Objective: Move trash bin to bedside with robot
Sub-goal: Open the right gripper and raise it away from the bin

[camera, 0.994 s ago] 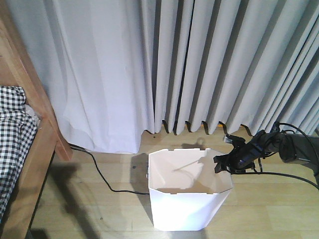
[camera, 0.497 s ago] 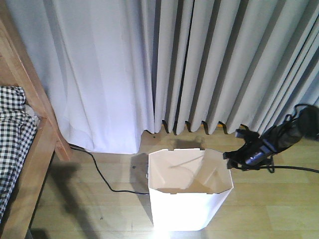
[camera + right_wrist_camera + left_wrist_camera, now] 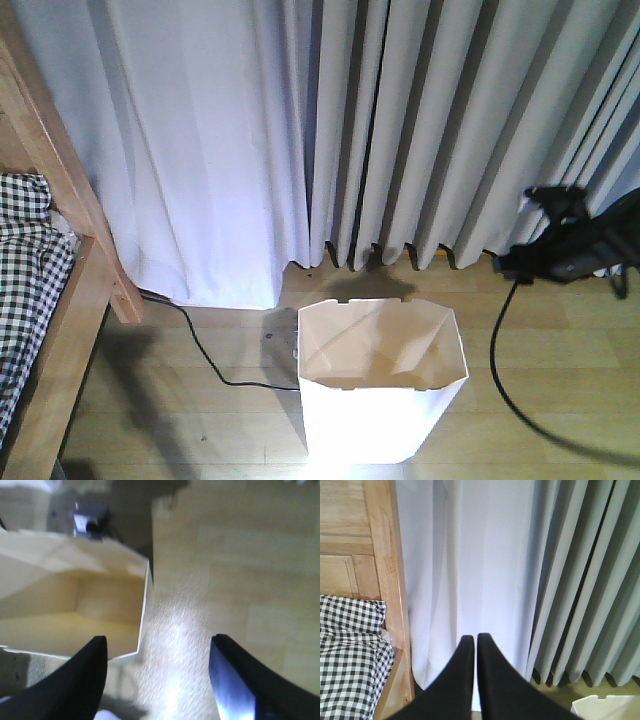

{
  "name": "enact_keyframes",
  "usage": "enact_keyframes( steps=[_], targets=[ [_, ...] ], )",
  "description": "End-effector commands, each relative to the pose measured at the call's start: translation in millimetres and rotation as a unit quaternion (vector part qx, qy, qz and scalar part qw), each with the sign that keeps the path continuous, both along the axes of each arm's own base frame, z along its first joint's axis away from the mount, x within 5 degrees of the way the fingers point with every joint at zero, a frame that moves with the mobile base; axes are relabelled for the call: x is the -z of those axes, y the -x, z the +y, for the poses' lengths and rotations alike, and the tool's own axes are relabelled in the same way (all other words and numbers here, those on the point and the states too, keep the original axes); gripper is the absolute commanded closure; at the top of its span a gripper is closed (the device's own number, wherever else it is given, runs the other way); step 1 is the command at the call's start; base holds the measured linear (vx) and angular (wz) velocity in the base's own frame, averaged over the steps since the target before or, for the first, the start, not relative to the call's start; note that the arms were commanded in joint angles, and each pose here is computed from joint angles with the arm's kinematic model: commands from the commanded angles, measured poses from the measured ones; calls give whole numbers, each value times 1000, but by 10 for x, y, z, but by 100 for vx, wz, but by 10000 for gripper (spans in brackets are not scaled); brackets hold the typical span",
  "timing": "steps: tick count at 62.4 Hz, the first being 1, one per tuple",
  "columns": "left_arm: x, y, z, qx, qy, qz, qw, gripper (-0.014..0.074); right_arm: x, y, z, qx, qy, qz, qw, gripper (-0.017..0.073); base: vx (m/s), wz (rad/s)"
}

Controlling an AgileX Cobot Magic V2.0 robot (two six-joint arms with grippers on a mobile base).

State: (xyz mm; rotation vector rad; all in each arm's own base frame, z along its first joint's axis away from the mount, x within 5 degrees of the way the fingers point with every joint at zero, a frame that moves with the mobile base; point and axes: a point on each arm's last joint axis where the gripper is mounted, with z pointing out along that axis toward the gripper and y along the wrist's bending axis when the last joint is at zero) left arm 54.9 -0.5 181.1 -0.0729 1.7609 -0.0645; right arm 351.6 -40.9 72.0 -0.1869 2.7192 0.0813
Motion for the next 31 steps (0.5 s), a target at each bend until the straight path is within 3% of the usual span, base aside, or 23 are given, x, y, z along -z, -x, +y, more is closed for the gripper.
enact_keyframes(
  steps=[1, 13, 23, 31],
  targets=[
    [-7, -6, 2, -2, 5, -32, 999, 599, -596, 62, 5, -21, 16, -68, 997, 122, 0, 0],
    [-7, -6, 2, -2, 5, -32, 999, 599, -1459, 358, 108, -43, 10, -159, 986, 122, 0, 0],
    [-7, -6, 2, -2, 5, -32, 999, 599, -2058, 777, 165, -35, 30, -263, 964, 122, 0, 0],
    [-7, -6, 2, -2, 5, -32, 999, 599, -2299, 1207, 212, -25, 49, -328, 943, 122, 0, 0]
  ],
)
